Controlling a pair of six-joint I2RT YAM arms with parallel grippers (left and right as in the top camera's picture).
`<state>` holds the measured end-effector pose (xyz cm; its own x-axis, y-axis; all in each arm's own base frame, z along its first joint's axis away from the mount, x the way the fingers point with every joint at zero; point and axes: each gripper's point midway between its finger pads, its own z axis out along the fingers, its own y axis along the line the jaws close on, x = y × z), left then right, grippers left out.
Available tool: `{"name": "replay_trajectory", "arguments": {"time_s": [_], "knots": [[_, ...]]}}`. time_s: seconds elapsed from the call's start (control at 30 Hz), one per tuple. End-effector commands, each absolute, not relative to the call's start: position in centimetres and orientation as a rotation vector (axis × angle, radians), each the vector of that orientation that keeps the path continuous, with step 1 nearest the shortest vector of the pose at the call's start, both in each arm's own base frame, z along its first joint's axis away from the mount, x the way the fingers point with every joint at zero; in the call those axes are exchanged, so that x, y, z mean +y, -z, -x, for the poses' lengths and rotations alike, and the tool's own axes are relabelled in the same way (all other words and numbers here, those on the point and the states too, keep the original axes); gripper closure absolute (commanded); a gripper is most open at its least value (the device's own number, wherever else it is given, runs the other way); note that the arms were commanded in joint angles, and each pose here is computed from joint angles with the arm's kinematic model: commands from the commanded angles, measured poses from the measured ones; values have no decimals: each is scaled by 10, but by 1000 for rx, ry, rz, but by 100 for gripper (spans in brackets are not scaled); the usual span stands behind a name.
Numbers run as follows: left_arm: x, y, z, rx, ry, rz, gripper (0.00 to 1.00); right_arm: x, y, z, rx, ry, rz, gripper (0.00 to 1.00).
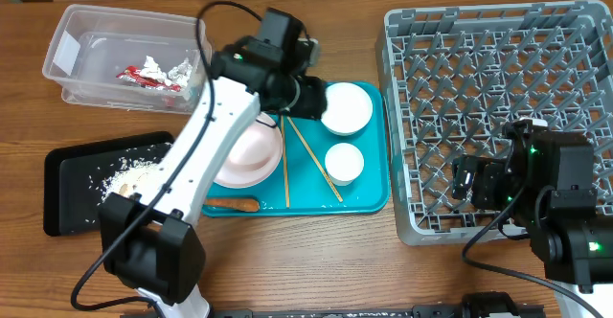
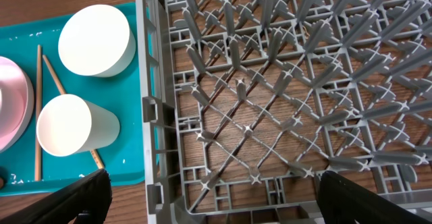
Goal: Sort waste into correct bins and load items into the dishwasher
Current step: 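Grasp the white paper cup on the teal tray with left gripper, then lift the cup toward the right gripper and hand it over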
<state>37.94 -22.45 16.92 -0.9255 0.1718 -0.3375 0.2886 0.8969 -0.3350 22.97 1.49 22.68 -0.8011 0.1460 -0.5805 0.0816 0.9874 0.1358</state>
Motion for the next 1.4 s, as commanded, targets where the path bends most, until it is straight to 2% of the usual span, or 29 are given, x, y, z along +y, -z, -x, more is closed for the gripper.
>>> {"name": "replay_trajectory", "arguments": {"time_s": [0.0,0.27,0.33,0.37,0.43,0.47,0.5,0.63,0.73,0.87,0.93,1.03,1.17,1.27,1.37], "knots": [[-243,-145,-360,2837,590,-417,37,15,-239,-233,2468,-136,-154,0],[-253,-92,-332,3025,494,-486,38,15,-238,-232,2474,-135,-155,0],[-253,-79,-325,3075,473,-496,42,15,-238,-232,2474,-135,-155,0],[-254,-73,-322,3100,470,-501,47,15,-238,-232,2474,-135,-155,0],[-254,-65,-317,3136,463,-505,67,15,-238,-232,2474,-135,-155,0],[-254,-64,-316,3143,466,-505,84,15,-238,-232,2474,-135,-155,0],[-254,-64,-316,3143,469,-502,96,15,-238,-232,2474,-136,-154,0],[-258,-90,-327,3093,601,-465,96,13,-238,-232,2474,-122,-159,0],[-260,-129,-343,3001,802,-447,96,-3,-239,-233,2459,-15,-213,0],[-254,-187,-367,2829,1205,-341,96,-54,-251,-232,2313,255,-591,0],[-251,-216,-374,2704,1483,-306,96,-66,-258,-239,2229,277,-708,0],[-241,-250,-381,2519,1808,-275,96,-39,-260,-274,2227,25,-626,0],[-229,-265,-386,2426,1922,-249,96,66,-273,-315,2237,-632,-36,0],[-228,-266,-386,2420,1931,-246,96,127,-295,-308,2084,-1080,349,0],[-234,-270,-382,2402,1971,-270,96,151,-310,-299,1933,-1372,543,0]]}}
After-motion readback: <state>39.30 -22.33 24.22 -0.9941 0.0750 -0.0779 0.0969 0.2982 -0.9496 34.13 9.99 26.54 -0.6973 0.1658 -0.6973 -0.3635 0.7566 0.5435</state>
